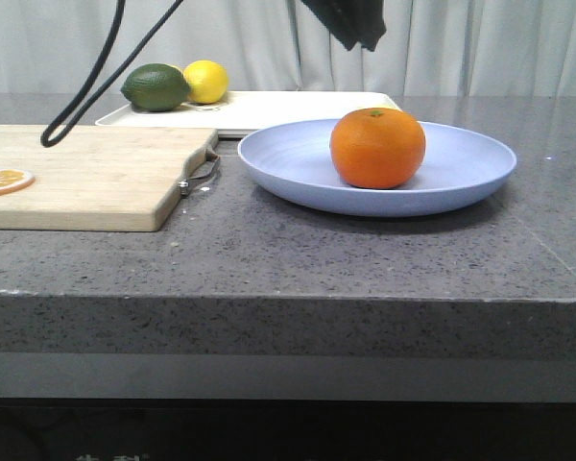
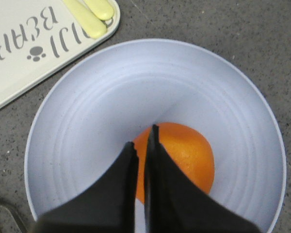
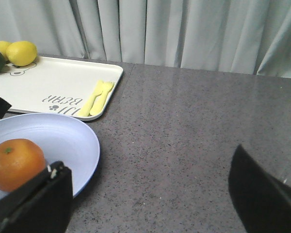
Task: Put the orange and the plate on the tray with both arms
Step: 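Carry the orange with the left gripper onto the blue plate and release, then raise the left gripper away from the plate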
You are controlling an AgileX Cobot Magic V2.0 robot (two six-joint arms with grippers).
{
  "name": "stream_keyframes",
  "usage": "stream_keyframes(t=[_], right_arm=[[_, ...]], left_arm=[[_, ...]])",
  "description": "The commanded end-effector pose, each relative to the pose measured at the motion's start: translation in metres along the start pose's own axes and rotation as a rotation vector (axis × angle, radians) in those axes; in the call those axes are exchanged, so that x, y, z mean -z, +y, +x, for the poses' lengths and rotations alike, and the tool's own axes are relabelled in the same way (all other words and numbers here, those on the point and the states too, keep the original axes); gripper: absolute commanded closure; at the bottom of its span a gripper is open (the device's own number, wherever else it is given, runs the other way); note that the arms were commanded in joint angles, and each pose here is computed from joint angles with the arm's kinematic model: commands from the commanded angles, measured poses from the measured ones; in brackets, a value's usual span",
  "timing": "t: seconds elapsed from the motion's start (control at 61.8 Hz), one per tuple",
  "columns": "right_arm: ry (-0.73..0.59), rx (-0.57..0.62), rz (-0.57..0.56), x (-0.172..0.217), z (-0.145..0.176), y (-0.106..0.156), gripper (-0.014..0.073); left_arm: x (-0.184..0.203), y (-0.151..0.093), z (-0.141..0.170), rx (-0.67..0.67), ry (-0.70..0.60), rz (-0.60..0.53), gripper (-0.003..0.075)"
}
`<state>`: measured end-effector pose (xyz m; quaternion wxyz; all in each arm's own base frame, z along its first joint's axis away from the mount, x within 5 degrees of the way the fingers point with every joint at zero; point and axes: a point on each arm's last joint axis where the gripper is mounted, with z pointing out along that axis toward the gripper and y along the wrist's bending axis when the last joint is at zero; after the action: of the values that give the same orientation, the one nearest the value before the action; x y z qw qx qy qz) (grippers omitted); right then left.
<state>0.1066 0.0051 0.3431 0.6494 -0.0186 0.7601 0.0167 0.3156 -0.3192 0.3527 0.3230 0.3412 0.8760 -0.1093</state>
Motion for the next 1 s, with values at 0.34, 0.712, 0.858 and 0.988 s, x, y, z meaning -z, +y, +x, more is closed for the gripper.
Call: stream_keyframes(t=[0.34,0.712,0.858,0.988], right_arm=[[-0.110,0.007,0.008,0.002,-0.018,-0.001,-0.0059],[-0.110,0.007,0.008,0.002,-0.018,-0.001,-0.0059],[-0.110,0.007,0.008,0.002,-0.018,-0.001,-0.0059],[-0.110,0.007,0.008,0.002,-0.018,-0.001,-0.0059]], left_arm=[[0.062,0.006,-0.002,-0.004,0.087,-0.048,0.0738],[0.109,0.032,0.016,0.023,0.059,-0.125,0.0738],[0.128,0.067,0.042,0.119,0.095,-0.188,0.0738],[0.150,0.101,0.072,0.228,0.110,-0.262,0.0738]])
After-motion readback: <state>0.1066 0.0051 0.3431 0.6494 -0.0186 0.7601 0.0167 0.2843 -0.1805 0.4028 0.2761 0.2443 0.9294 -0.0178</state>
